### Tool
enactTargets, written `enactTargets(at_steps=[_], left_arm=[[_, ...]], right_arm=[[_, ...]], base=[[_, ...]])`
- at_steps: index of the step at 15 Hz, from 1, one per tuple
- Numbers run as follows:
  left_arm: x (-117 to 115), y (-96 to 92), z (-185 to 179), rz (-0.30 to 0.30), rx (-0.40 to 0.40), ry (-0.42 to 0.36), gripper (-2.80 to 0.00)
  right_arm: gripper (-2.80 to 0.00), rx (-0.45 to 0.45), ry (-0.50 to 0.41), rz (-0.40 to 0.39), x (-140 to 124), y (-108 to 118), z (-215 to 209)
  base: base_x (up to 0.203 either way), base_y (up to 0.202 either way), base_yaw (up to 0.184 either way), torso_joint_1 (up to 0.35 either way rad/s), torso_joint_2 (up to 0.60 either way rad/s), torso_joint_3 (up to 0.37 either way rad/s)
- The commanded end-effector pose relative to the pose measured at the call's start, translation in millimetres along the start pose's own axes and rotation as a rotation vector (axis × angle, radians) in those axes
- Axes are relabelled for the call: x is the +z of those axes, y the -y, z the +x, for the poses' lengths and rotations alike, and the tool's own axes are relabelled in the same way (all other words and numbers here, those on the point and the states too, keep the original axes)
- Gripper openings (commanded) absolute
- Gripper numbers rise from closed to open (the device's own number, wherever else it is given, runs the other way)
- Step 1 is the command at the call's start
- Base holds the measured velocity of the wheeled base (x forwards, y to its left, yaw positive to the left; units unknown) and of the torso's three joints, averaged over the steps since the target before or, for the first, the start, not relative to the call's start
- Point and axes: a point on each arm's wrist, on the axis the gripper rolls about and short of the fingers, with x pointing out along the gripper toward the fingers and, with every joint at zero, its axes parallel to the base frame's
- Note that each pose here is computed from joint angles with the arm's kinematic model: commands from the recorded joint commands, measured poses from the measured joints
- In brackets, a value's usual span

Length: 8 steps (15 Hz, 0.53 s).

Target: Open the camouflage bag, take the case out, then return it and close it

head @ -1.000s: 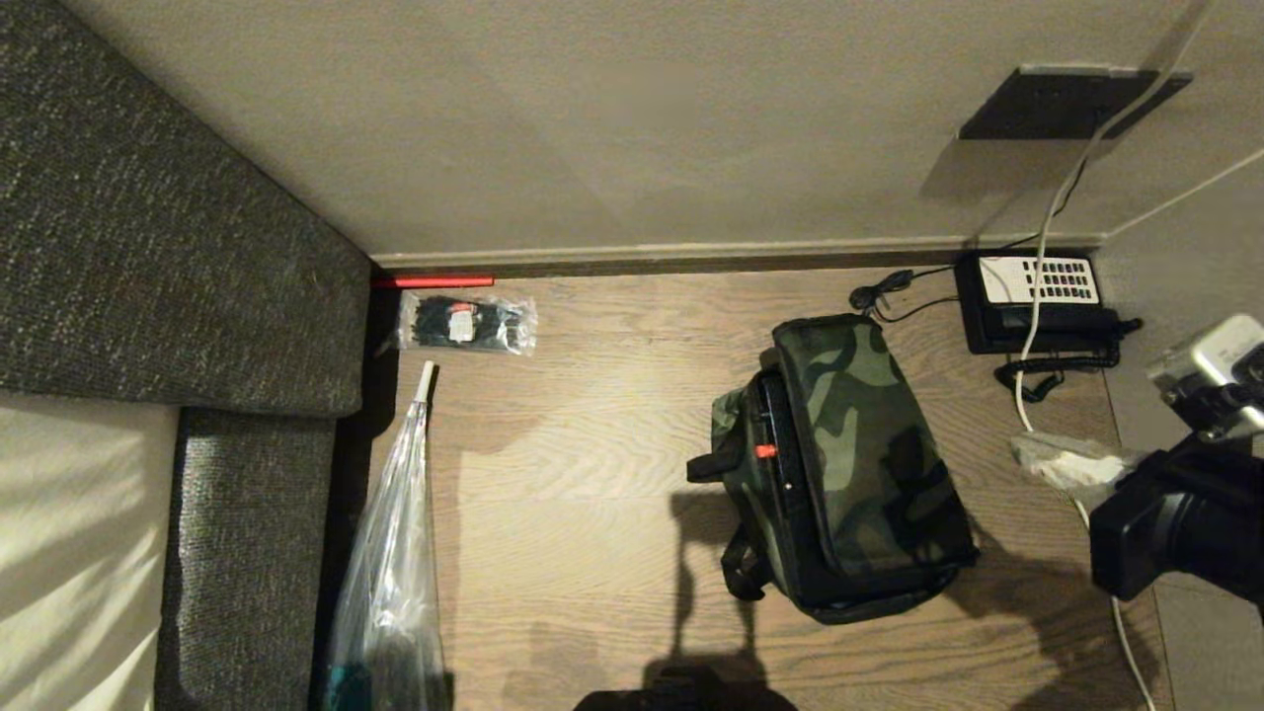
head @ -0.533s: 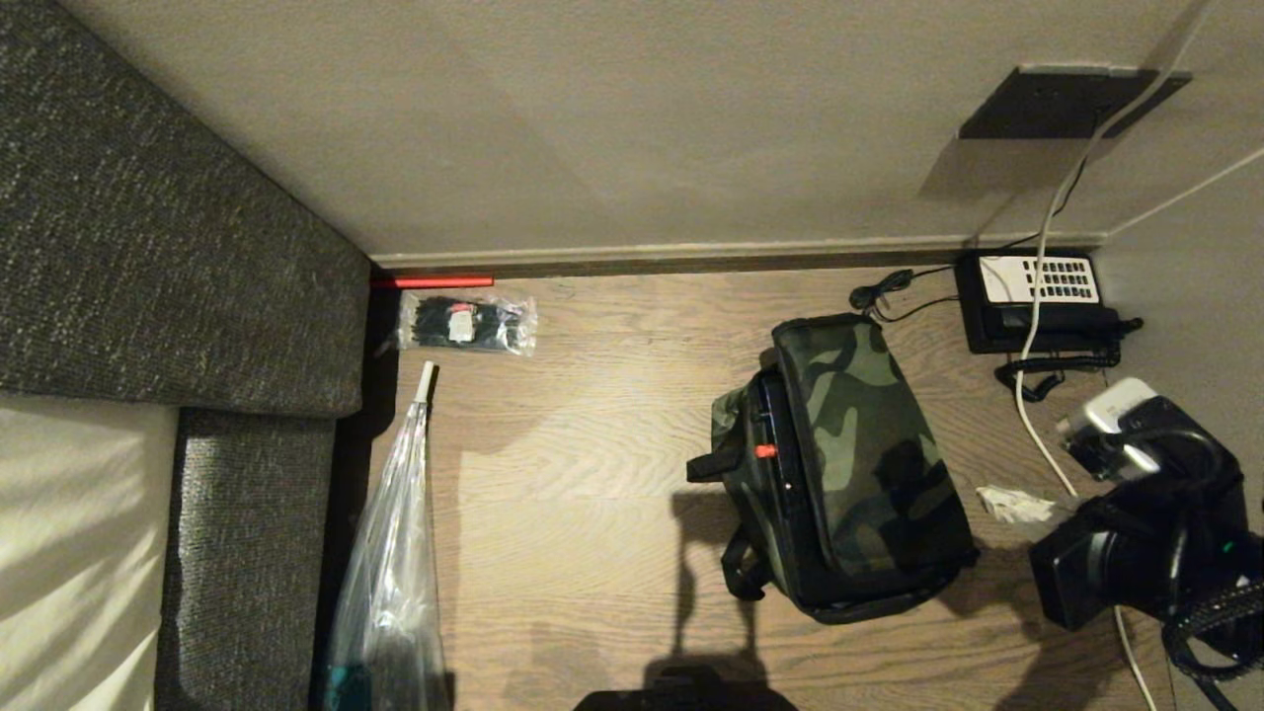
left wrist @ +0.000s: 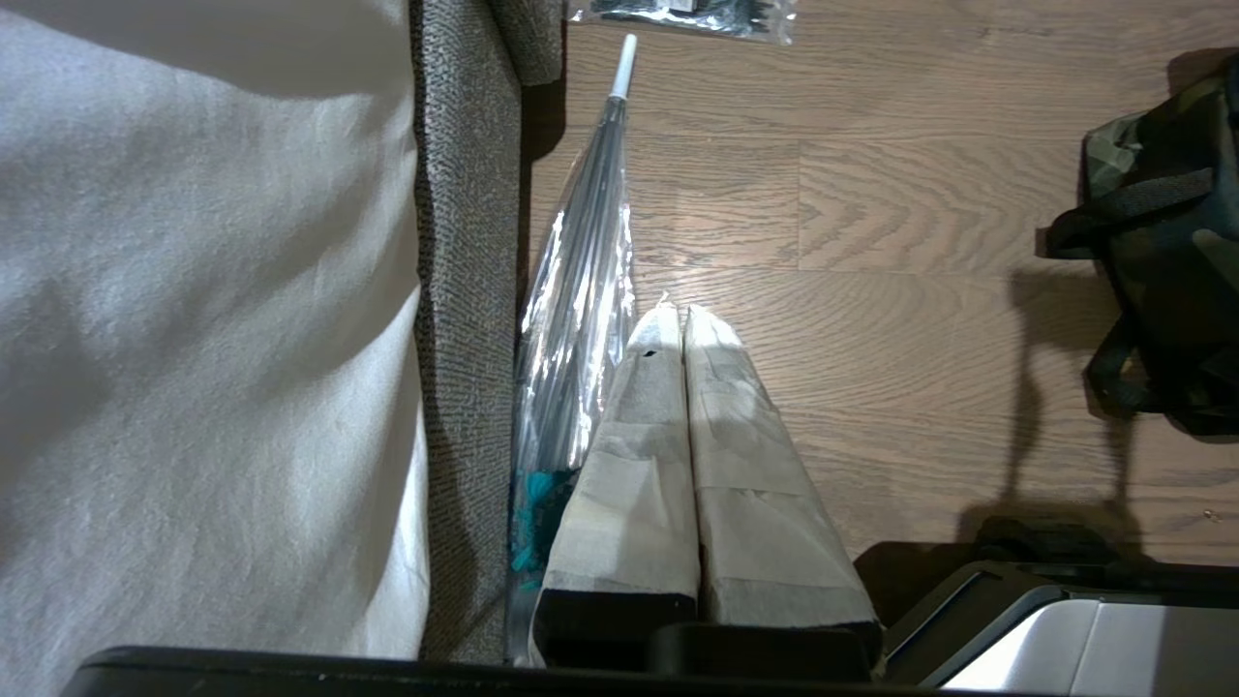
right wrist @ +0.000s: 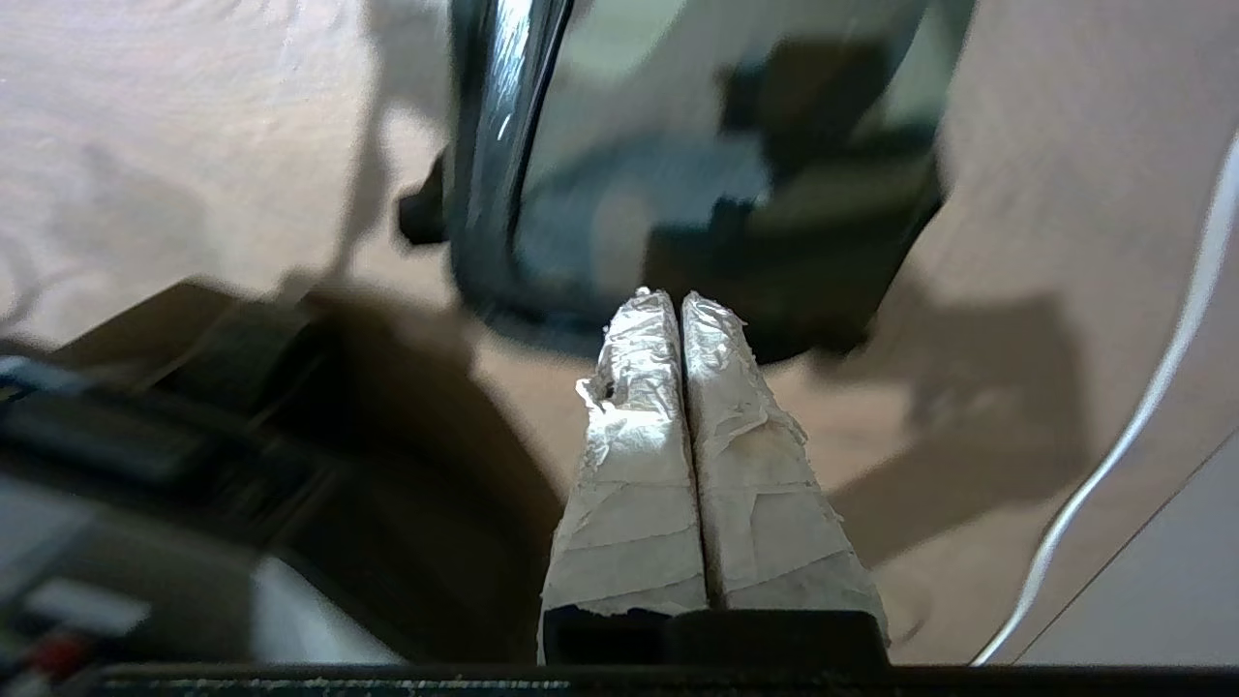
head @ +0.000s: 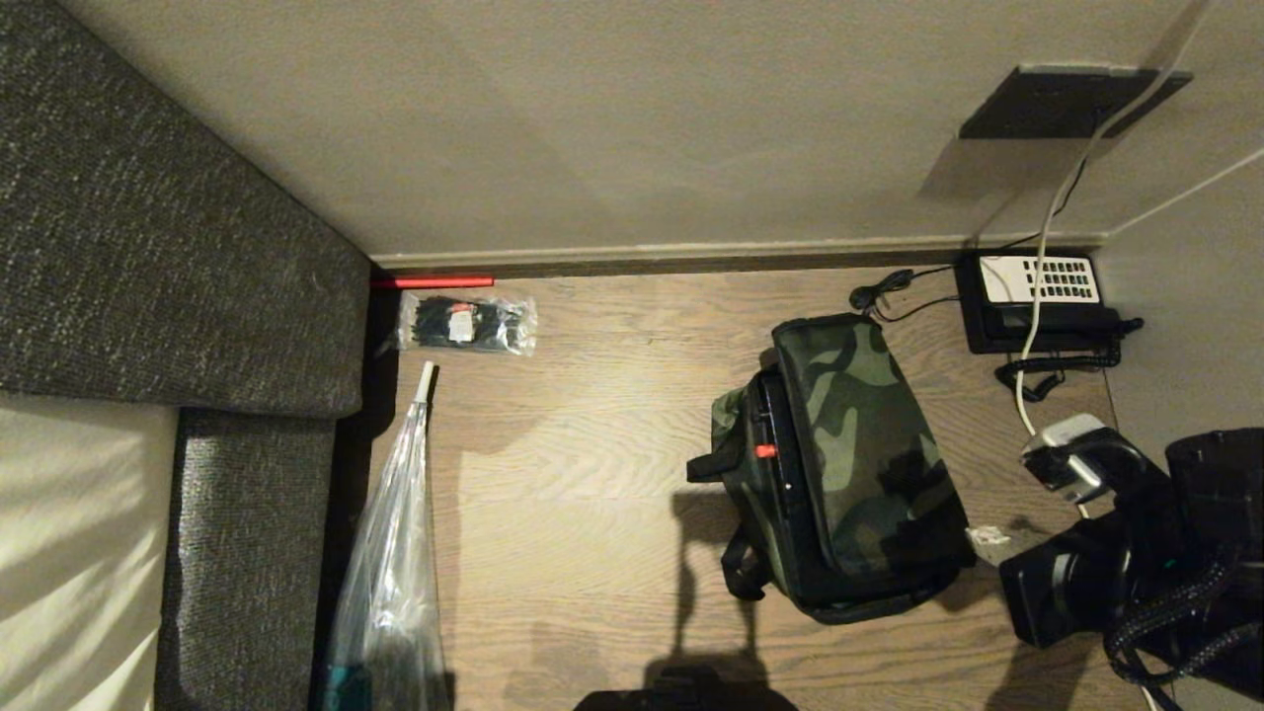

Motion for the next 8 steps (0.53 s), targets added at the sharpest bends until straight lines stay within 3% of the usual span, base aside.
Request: enactTargets(at_steps=[1, 4, 8], left_arm=[[0, 0.0, 0, 0.000, 0.001, 0.001, -2.80], [0, 0.0, 0, 0.001, 0.001, 0.001, -2.80], [0, 0.0, 0, 0.000, 0.001, 0.001, -2.80]], right_arm=[[-2.80, -0.002, 0.001, 0.067, -5, 5, -24], [-2.80, -0.021, 0.043, 0.160, -23, 19, -79], [-2.80, -0.144, 0.124, 0.266, -82, 31, -134]], base=[[0.000, 0.000, 0.000, 0.000, 0.00, 0.000], [0.000, 0.000, 0.000, 0.000, 0.00, 0.000], [0.000, 0.000, 0.000, 0.000, 0.00, 0.000]])
